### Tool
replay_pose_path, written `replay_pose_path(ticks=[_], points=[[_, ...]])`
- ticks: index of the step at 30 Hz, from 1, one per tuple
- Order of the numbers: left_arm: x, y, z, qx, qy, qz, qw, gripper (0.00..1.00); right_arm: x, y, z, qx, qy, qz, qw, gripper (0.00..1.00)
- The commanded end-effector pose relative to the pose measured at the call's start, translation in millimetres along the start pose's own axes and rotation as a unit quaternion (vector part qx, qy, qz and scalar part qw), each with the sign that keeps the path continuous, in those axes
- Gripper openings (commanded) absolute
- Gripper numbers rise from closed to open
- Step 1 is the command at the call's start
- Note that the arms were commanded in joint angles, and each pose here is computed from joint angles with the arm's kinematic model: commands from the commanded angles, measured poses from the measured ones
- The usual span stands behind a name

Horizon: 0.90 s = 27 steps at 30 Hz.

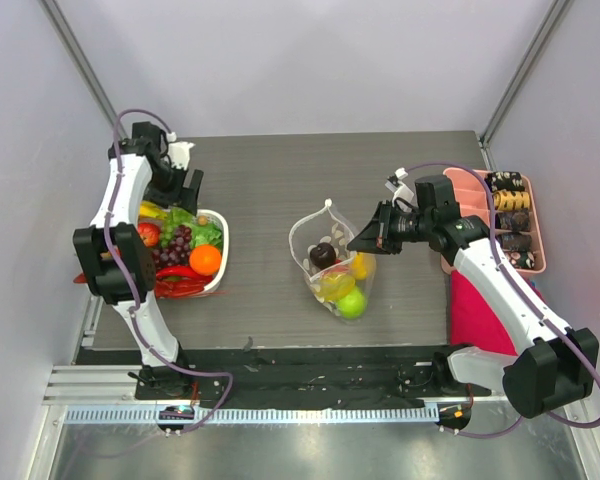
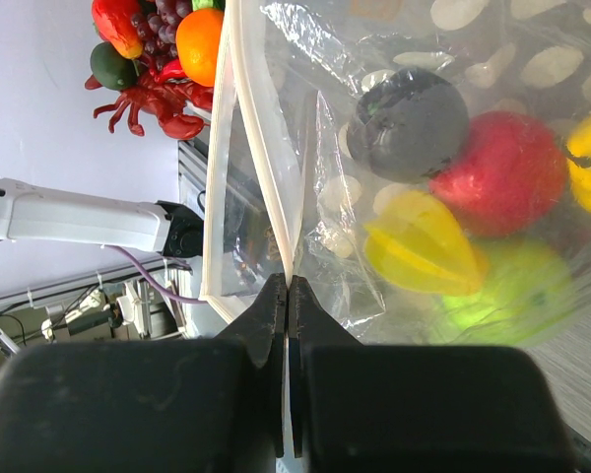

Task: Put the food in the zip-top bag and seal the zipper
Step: Pick up the fake fruit from the bin.

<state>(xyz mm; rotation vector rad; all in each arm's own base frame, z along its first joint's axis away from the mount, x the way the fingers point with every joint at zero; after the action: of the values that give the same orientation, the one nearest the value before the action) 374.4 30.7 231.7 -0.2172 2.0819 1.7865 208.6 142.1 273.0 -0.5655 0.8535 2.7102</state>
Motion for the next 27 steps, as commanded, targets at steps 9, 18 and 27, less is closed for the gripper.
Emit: replay_pose_path(ticks=[9,18,27], points=[[13,-24,1,-0.017,-0.014,0.011,1.000,0.70,-6,0,2,-0.005,0.014,-0.011,1.000,0.01],[10,-5,-4,-0.022,-0.004,-0.005,1.000,0.33,-7,0,3,-0.006,0.014,-0.014,1.000,0.01],[16,48,-18,-0.025,-0.003,-0.051,0.998,0.00,-9,0,4,-0.006,0.014,-0.013,1.000,0.01]])
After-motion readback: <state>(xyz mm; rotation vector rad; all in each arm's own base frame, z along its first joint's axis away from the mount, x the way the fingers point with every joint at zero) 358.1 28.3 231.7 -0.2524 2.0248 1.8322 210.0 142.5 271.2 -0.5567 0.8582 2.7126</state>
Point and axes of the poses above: each gripper's point midway between its finger pads, its own y axis back along the fingers, its own z axis along the line the jaws close on, x = y × z, the point moved 9 cm from there along y, back along the fingers, and after that the axes turned 8 degrees about y, right-handed, at the moved point
